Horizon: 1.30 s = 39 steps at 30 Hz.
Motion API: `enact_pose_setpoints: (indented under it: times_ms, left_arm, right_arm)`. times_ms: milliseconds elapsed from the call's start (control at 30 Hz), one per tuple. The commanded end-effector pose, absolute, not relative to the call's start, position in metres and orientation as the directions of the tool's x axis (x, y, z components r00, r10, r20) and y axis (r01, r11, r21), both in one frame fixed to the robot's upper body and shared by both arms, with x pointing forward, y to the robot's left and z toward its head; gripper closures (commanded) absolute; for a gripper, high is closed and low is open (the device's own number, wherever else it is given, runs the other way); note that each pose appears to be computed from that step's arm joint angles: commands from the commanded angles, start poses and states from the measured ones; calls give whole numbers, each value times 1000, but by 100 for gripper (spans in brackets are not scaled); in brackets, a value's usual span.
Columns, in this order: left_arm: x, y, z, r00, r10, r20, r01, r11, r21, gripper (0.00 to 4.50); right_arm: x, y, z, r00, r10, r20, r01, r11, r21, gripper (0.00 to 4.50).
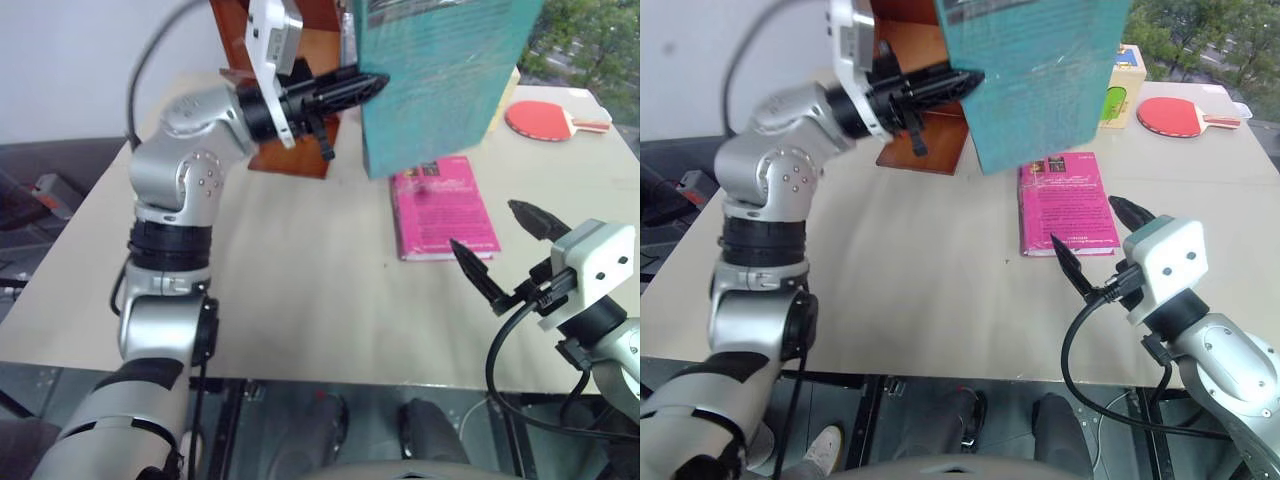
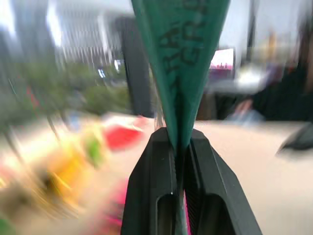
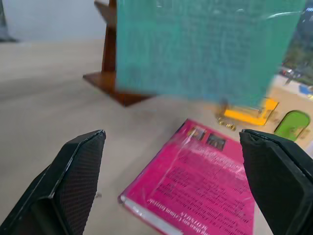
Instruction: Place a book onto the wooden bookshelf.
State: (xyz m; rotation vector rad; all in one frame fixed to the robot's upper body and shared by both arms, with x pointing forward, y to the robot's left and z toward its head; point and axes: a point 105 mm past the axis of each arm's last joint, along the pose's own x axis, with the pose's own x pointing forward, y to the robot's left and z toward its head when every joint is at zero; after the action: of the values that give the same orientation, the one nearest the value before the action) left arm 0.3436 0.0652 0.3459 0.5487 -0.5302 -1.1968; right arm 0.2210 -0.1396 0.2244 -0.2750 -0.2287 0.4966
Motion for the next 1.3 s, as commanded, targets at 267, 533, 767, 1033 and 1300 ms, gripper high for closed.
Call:
enact_pose_setpoints:
  times_ms: [267,533,767,1033,1300]
  left_arm:
    - [387,140,430,753,-634,-173,197,-34,980,445]
    - [421,171,415,910,-299,-289,254,-148,956,445]
    - [445,169,372,906,-163,-391,361,-186,914,445]
    - [443,172,379,909,-194,-368,356,-95,929,171]
    - [413,176,384,737,-595,-321,539,232,810,5]
  right_arm:
    - [229,-137,239,826,514,231,-419,834,-358,0]
    - [237,-130,238,819,499,284,-395,848,-352,0]
    - [243,-122,252,802,487,345,-353,853,-385,0]
    - [238,-129,257,818,465,339,-299,847,-440,0]
    - [240,-142,252,827,501,255,-362,822,-440,0]
